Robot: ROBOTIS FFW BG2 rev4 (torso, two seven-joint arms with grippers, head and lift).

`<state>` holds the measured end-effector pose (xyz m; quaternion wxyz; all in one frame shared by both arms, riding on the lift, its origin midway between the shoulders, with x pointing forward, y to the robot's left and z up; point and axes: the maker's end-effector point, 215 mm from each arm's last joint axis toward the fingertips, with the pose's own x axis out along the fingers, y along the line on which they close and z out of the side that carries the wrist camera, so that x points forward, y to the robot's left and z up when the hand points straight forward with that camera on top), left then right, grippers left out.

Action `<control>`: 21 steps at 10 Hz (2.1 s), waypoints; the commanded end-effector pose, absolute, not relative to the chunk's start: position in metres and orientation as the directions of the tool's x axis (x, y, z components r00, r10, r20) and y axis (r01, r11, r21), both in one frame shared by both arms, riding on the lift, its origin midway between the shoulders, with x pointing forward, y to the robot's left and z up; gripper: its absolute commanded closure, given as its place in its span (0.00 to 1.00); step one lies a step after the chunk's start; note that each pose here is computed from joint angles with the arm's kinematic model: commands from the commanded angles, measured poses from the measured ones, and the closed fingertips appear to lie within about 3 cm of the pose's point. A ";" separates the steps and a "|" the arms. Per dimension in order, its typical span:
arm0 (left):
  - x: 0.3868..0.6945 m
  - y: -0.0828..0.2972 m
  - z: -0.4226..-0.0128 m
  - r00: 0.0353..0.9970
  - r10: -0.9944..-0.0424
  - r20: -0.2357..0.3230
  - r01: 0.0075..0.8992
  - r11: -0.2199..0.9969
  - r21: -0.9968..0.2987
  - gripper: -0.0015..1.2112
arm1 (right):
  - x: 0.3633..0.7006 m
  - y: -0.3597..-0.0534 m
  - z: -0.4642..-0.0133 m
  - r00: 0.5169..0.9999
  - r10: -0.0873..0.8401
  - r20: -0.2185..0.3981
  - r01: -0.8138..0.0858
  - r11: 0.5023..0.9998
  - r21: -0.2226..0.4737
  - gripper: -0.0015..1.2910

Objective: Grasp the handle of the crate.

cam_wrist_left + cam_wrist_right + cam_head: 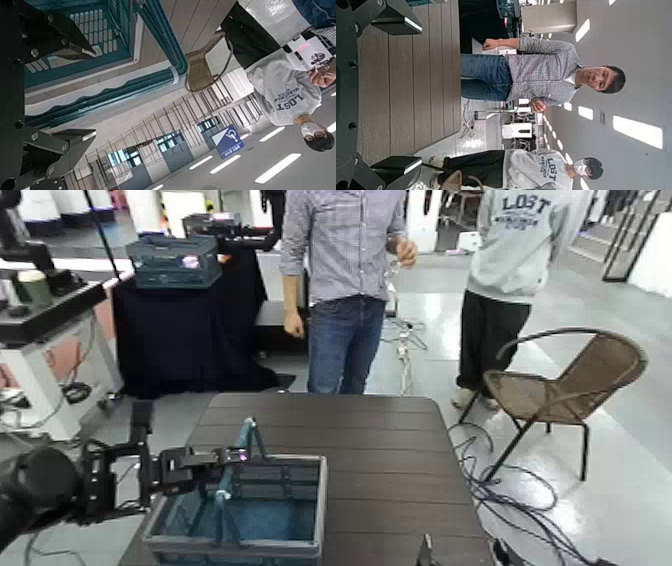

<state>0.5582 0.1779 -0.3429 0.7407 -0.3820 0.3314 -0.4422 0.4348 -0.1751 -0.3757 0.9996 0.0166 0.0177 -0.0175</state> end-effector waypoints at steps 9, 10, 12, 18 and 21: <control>0.553 0.156 -0.330 0.372 -0.923 -0.100 0.443 0.271 -0.855 0.99 | 0.433 -0.177 -0.376 0.998 -0.039 -0.039 0.040 0.999 0.035 0.12; 0.550 0.148 -0.323 0.363 -0.928 -0.086 0.455 0.257 -0.852 0.99 | 0.433 -0.178 -0.375 0.998 -0.040 -0.039 0.041 0.999 0.032 0.12; 0.541 0.138 -0.316 0.355 -0.930 -0.097 0.453 0.262 -0.852 0.99 | 0.435 -0.181 -0.372 0.998 -0.046 -0.036 0.047 0.998 0.029 0.11; 0.491 0.106 -0.285 0.424 -0.894 -0.149 0.406 0.334 -0.851 0.99 | 0.442 -0.196 -0.348 0.995 -0.098 0.016 0.098 0.995 0.013 0.11; 0.452 0.071 -0.295 0.386 -0.917 -0.094 0.344 0.238 -0.908 0.99 | 0.444 -0.199 -0.344 0.994 -0.110 0.026 0.110 0.994 0.009 0.11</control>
